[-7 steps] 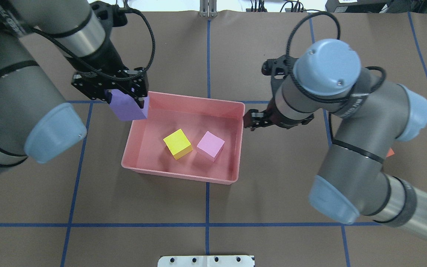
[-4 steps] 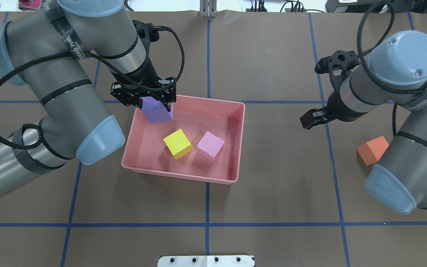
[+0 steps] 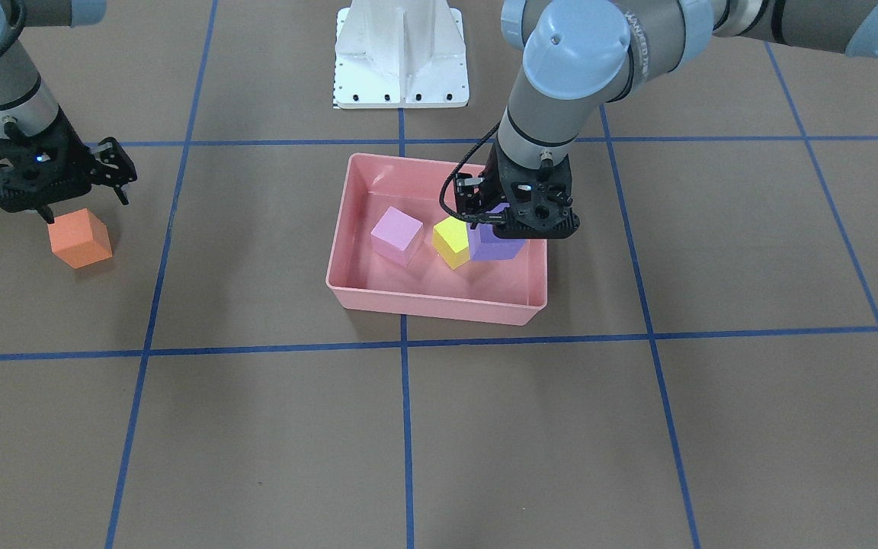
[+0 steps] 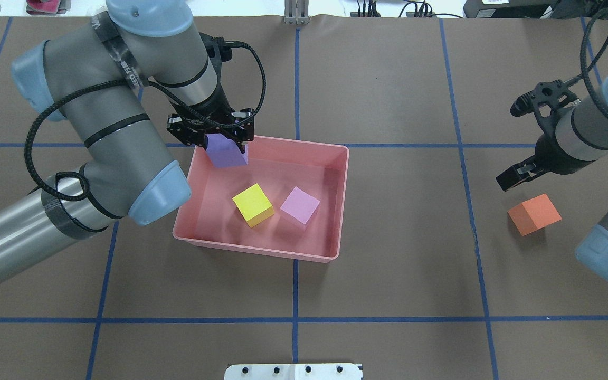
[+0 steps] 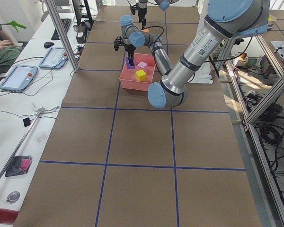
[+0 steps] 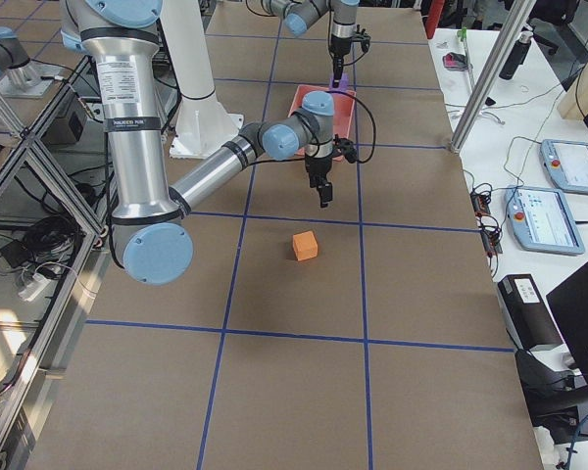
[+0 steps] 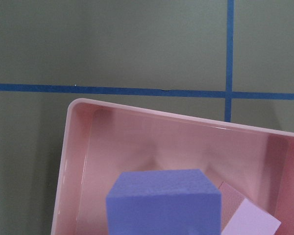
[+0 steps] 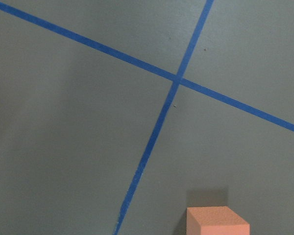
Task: Place blocks into pink bin with both arms
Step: 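Carry purple cube into bin with left gripper while right moves to orange cube, then lower the right gripper and close it on the orange cube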
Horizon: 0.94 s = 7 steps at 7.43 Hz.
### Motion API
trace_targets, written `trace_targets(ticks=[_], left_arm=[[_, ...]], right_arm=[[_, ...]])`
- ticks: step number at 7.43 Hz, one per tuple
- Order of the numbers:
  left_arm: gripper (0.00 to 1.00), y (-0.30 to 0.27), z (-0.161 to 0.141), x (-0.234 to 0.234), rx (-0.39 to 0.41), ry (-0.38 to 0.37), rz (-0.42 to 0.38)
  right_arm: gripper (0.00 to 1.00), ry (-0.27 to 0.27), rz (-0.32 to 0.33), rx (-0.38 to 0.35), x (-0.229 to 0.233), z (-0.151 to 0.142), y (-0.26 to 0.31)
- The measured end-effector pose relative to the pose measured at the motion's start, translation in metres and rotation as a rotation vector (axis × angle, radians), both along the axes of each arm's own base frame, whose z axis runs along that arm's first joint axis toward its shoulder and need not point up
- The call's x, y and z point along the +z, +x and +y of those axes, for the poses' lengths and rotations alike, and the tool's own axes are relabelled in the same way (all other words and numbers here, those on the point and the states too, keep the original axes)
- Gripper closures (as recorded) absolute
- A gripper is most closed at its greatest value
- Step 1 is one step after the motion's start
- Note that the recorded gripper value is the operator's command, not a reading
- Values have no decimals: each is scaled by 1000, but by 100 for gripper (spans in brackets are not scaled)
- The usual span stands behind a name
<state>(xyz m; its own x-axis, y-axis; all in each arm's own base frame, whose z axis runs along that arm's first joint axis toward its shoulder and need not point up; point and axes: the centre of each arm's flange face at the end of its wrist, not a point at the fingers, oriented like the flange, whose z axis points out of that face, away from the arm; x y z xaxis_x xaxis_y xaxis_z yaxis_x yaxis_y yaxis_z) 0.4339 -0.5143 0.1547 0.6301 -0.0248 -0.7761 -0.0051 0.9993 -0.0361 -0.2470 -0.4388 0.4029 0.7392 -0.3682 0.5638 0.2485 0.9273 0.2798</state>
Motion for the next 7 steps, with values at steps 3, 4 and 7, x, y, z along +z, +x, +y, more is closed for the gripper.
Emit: trace_targets(ticks=[3, 4, 7], left_arm=[[0, 0, -7, 3, -23, 23, -11], [0, 0, -8, 4, -31, 35, -10], [0, 0, -10, 5, -38, 44, -9]], right_arm=[[11, -26, -47, -17, 66, -2, 6], [9, -37, -47, -22, 75, -3, 6], [2, -39, -27, -52, 95, -6, 4]])
